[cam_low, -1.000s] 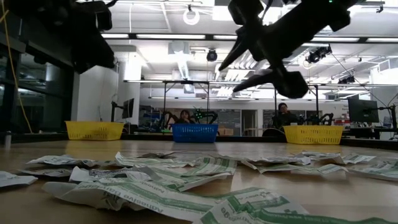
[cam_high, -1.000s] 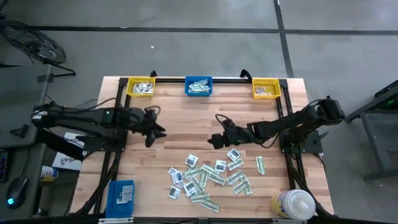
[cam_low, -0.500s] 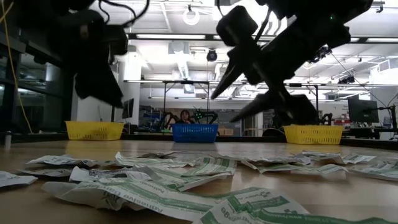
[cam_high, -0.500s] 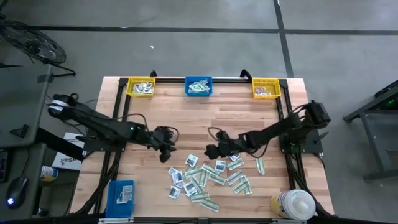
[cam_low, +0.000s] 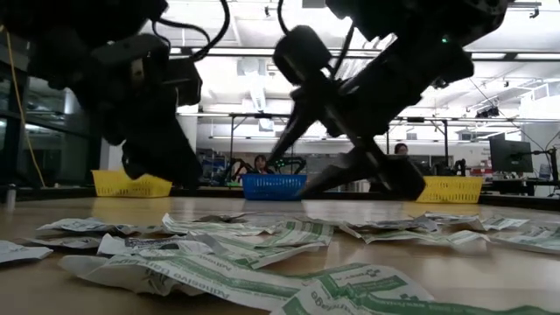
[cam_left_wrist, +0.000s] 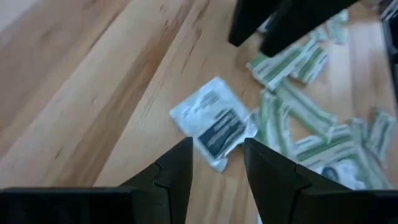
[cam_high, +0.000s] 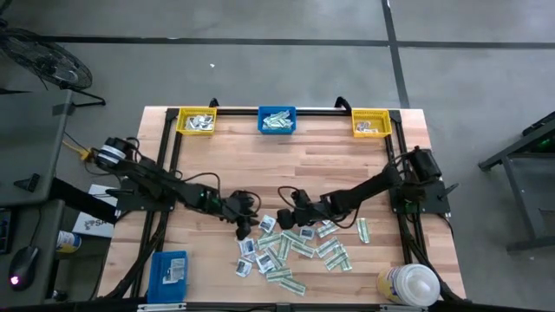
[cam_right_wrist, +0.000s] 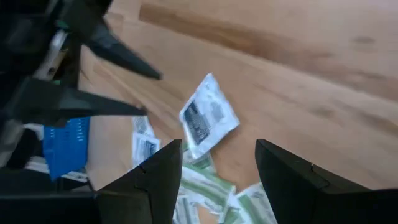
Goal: Pick & Place First Aid Supplies
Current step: Put the gray towelette pack into the left yellow bin
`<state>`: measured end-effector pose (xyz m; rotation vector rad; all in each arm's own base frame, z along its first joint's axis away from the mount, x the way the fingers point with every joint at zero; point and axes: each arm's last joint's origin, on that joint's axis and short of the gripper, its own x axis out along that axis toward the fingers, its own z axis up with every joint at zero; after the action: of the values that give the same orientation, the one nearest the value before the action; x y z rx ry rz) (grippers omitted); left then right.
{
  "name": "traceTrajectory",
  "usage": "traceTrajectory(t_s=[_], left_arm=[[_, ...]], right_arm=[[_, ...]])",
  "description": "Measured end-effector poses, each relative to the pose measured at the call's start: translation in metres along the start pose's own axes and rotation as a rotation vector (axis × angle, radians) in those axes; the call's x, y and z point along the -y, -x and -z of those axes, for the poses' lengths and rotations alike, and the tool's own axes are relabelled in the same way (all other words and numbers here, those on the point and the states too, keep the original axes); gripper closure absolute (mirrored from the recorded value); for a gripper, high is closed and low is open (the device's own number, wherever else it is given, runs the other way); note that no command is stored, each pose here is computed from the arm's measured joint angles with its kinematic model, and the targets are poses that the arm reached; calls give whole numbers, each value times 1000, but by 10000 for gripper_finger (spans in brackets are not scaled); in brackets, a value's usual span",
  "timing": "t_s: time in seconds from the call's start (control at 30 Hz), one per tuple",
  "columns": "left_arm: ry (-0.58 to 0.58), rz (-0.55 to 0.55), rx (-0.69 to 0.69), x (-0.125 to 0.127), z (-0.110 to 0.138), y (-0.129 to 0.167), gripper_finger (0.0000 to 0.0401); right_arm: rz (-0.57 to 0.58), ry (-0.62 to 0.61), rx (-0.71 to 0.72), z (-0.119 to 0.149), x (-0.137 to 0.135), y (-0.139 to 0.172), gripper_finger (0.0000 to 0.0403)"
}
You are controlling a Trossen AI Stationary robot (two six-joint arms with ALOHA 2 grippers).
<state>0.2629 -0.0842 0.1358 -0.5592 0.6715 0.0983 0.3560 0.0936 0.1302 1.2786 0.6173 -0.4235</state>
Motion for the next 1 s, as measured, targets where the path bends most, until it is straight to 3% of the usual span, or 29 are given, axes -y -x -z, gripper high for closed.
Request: traceTrajectory(t_s=[0.37,0.67,1.0], left_arm=[[-51,-10,-7,6,1,-28,258],[-47,-161,-45,-2,10,-44,259],[-55,-196,-59,-6,13,-45,259]], right_arm=[[27,7,18,0,3,0,206],[18,-5,10,1,2,0,206],[5,-19,28,1,0,0,206]])
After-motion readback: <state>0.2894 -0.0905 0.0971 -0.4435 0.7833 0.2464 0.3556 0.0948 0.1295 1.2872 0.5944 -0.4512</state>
